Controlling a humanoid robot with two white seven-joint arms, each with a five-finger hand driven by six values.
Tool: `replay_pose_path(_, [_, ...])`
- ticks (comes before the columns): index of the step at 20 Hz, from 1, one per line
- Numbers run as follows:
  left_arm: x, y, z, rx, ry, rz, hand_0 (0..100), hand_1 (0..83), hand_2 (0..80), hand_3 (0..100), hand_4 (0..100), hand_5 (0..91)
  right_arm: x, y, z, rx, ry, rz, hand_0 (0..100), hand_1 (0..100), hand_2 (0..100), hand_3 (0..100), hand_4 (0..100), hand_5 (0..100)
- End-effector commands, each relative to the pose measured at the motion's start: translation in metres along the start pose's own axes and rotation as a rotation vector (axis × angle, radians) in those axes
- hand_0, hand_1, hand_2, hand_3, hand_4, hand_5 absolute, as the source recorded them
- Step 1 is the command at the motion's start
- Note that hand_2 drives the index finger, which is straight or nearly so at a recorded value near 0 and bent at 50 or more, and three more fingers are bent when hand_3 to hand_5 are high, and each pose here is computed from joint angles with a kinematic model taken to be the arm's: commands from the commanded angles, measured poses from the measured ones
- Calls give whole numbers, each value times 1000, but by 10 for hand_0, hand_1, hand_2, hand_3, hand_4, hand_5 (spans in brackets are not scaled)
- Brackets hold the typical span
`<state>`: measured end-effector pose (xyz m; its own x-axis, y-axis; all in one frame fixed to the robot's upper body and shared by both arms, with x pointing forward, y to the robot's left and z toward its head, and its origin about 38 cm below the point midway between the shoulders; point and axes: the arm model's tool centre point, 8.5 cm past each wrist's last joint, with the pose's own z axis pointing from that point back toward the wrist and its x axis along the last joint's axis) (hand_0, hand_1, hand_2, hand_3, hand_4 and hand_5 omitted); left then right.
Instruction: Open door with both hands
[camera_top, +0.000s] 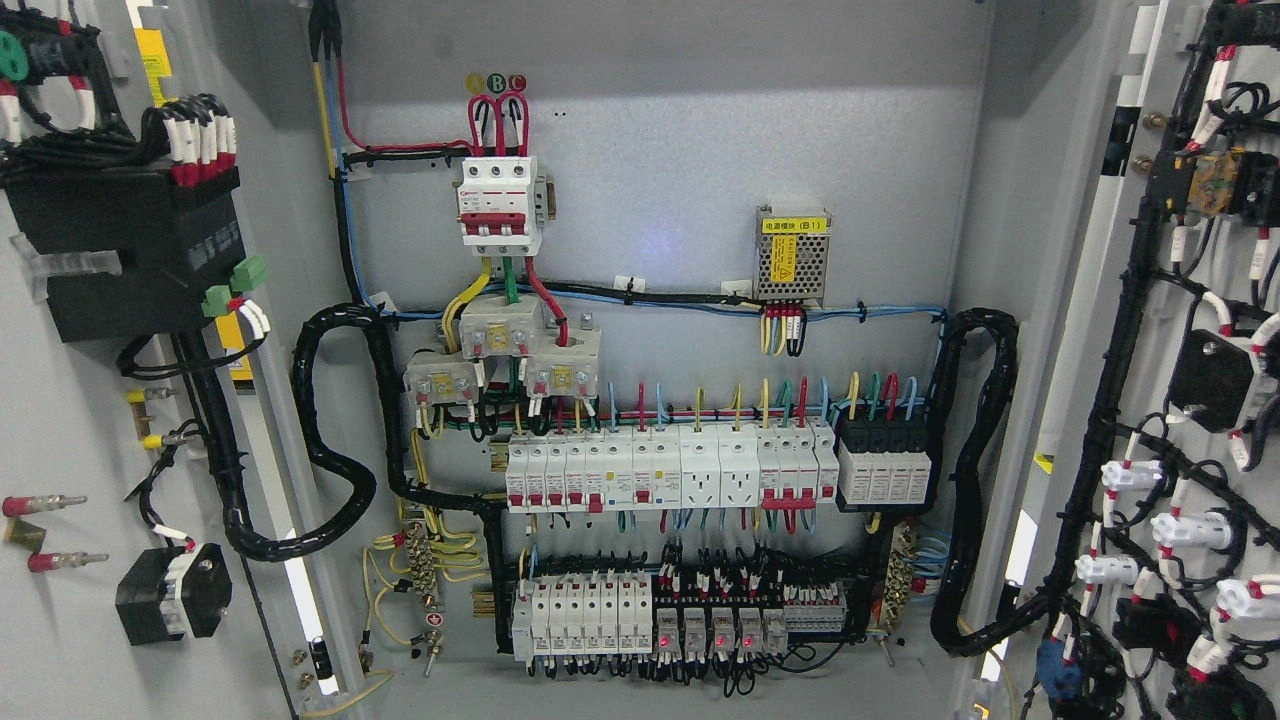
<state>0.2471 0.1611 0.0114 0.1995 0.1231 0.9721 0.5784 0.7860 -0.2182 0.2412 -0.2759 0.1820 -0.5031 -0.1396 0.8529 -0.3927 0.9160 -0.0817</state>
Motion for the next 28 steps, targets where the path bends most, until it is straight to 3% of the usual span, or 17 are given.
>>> replay_pose_path(1, [137,-4,19,-29,-350,-226,0,0,0,0,0,0,30,-39,4,-48,-43,112,201,123,0,0,0,0])
replay_pose_path(5, [142,3,36,-107,-360,-301,0,0,0,0,0,0,32,-41,2,-34,-41,123,201,123,0,0,0,0])
replay_pose_path(10, [130,-7,60,-96,-428,-336,0,0,0,0,0,0,37,-48,2,-49,-52,147,201,123,0,0,0,0])
replay_pose_path(18, [128,14,105,40,-461,-436,0,0,0,0,0,0,38,-51,5,-63,-50,150,201,123,0,0,0,0])
replay_pose_path(28, [124,40,114,128,-423,-438,0,0,0,0,0,0,36,-49,16,-99,-51,93,202,122,0,0,0,0])
